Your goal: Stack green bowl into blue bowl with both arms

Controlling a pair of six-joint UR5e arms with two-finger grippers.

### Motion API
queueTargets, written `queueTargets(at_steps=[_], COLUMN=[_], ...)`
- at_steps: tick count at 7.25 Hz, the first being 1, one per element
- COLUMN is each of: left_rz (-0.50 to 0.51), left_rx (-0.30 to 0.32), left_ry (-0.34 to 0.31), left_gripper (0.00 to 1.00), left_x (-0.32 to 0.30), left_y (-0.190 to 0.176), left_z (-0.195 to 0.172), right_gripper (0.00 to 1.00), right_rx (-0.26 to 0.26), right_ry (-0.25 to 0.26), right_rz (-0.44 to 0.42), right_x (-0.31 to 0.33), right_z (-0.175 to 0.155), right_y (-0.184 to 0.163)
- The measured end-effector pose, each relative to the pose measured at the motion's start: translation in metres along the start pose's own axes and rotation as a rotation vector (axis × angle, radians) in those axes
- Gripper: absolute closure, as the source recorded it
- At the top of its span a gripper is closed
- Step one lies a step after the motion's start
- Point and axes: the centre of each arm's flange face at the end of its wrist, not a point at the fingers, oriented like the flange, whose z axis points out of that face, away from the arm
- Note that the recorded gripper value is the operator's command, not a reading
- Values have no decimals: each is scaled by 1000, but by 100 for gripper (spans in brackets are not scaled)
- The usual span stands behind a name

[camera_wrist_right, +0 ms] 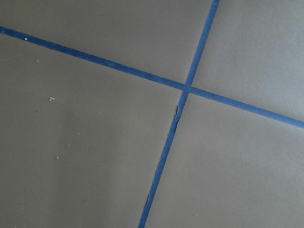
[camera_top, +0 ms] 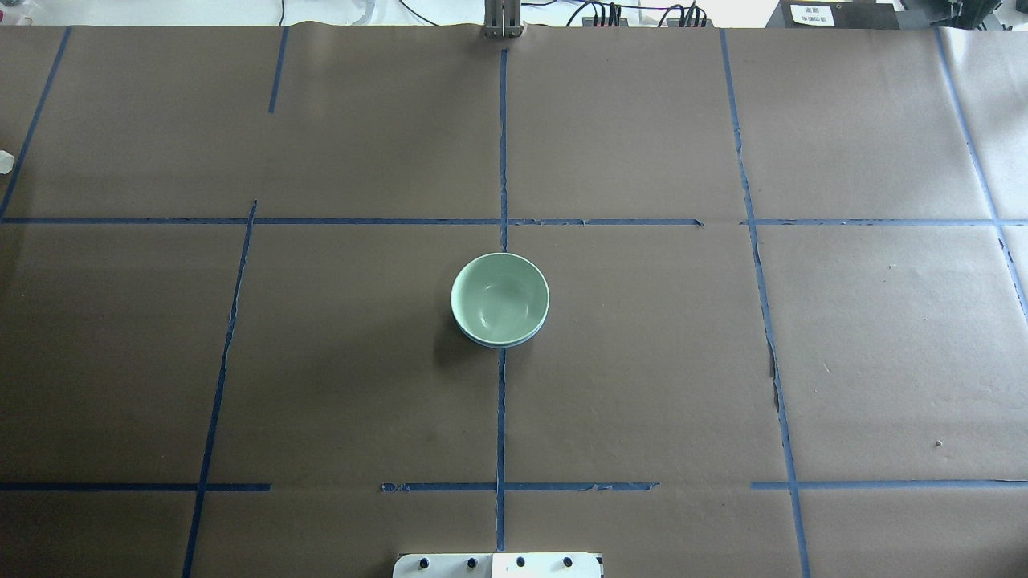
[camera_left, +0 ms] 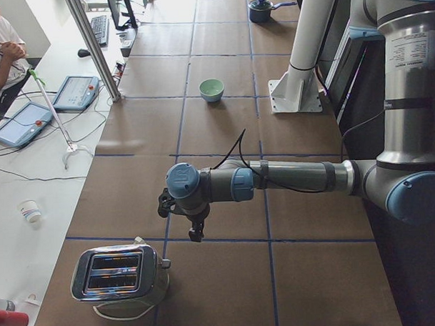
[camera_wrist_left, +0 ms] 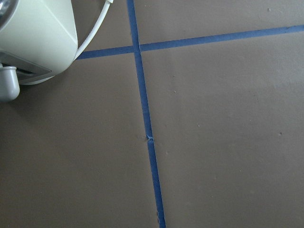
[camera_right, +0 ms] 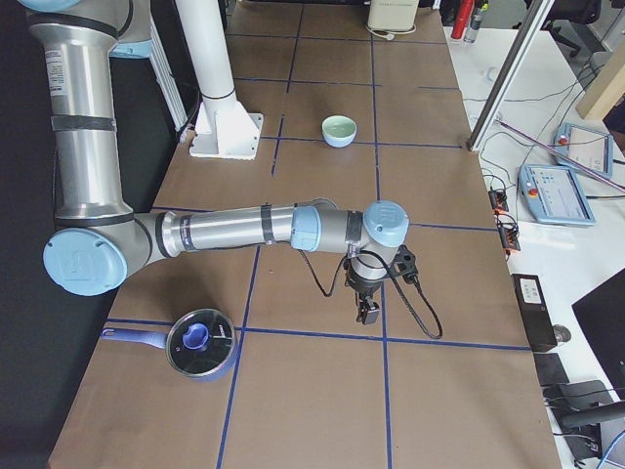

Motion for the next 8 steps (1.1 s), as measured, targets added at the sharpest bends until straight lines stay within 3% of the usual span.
queueTargets(at_steps=[3, 5, 8], left_rz=[-13, -11, 0], left_rx=[8, 15, 25], left_ry=[-4, -5, -8], left_gripper=[0, 0, 0], left_x=[-9, -8, -4], left_y=[-1, -5, -10], left_z=[-3, -6, -12], right_gripper=[0, 0, 0], right_rx=[9, 29, 80], right_ry=[-17, -55, -59], right_rz=[104, 98, 62], right_x=[-4, -6, -4], right_z=[-2, 3, 10], right_y=[2, 9, 20])
